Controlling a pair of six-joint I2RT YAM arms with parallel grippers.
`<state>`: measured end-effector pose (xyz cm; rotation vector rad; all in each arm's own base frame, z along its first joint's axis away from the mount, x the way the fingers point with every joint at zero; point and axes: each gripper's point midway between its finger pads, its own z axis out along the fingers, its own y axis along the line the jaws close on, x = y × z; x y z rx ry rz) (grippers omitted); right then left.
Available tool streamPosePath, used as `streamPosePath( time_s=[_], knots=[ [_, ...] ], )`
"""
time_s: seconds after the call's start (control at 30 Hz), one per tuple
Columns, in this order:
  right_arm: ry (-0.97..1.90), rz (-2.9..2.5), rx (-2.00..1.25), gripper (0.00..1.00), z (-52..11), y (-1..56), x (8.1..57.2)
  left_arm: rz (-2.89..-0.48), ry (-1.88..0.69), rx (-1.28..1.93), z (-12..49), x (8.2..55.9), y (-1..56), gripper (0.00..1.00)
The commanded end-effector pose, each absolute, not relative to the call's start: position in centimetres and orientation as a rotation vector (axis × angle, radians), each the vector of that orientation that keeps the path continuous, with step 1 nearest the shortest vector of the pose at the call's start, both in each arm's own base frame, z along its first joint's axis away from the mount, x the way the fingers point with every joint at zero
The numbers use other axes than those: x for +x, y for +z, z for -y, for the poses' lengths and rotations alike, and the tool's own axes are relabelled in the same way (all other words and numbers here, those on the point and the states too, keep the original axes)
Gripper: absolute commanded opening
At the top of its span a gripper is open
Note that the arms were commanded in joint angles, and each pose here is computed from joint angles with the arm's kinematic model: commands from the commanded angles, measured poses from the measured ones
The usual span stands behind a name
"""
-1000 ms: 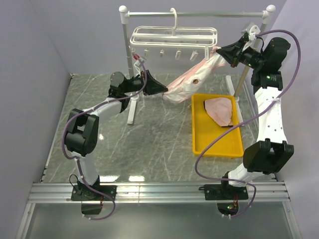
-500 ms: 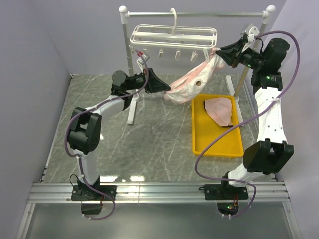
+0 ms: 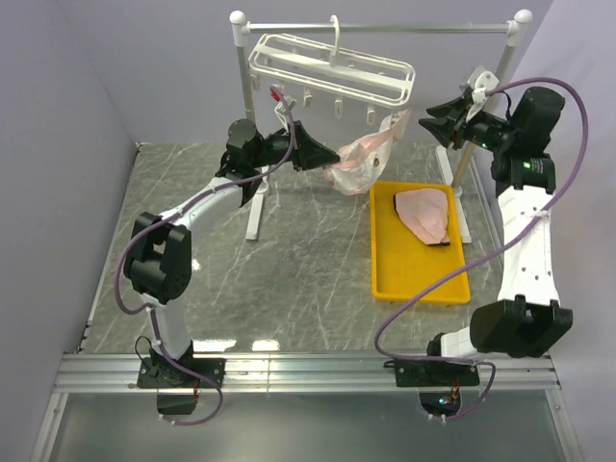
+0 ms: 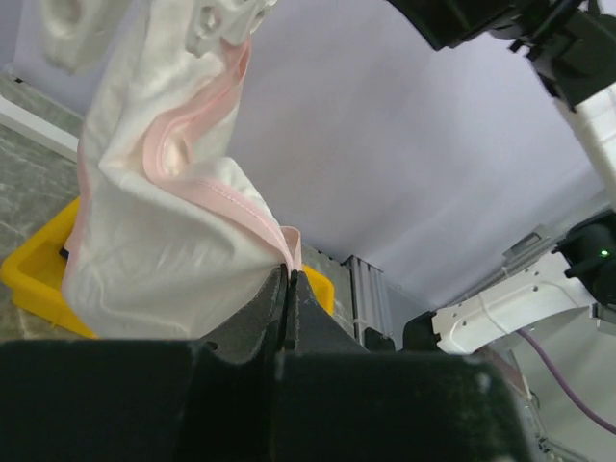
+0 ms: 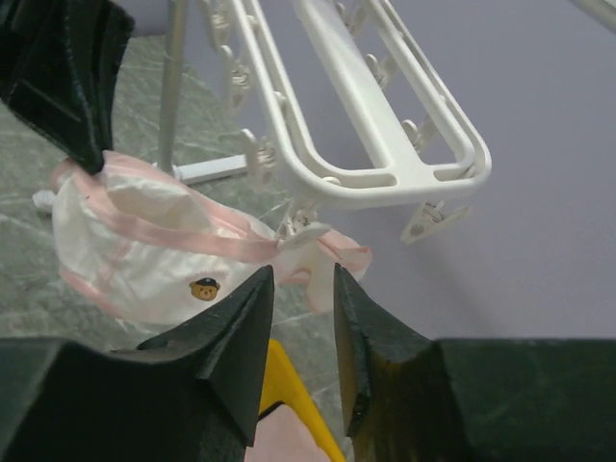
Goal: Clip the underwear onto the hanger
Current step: Adjust the underwear on the hanger.
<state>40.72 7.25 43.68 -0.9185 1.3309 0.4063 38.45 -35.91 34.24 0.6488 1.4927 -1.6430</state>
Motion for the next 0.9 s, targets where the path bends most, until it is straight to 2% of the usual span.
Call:
streamPosePath(
  time_s=[0.0,0.07,0.2,0.33,0.57,0.87],
  knots=[
    [0.292,-1.232,-1.053,0.38,-7.6,45.5,36.9,-1.397,-1.537,0.715,35.4,37.4,38.6,0.00],
    [0.277,-1.202,-1.105,0.34,-8.0,45.7,35.6,-1.419,-1.504,0.683,35.2,37.6,38.7,0.00],
    [0.267,-1.130,-1.210,0.34,-9.6,46.7,33.8,-1.468,-1.486,0.650,35.2,38.0,38.2,0.00],
    [0.269,-1.072,-1.362,0.34,-12.5,44.0,32.8,-1.463,-1.508,0.716,35.6,37.1,38.3,0.00],
    [0.403,-1.058,-1.603,0.33,-19.3,37.9,33.7,-1.407,-1.482,0.830,35.9,35.8,38.6,0.01],
    [0.423,-1.081,-1.724,0.31,-22.5,33.9,34.8,-1.411,-1.450,0.857,36.0,36.1,38.4,0.01]
  ],
)
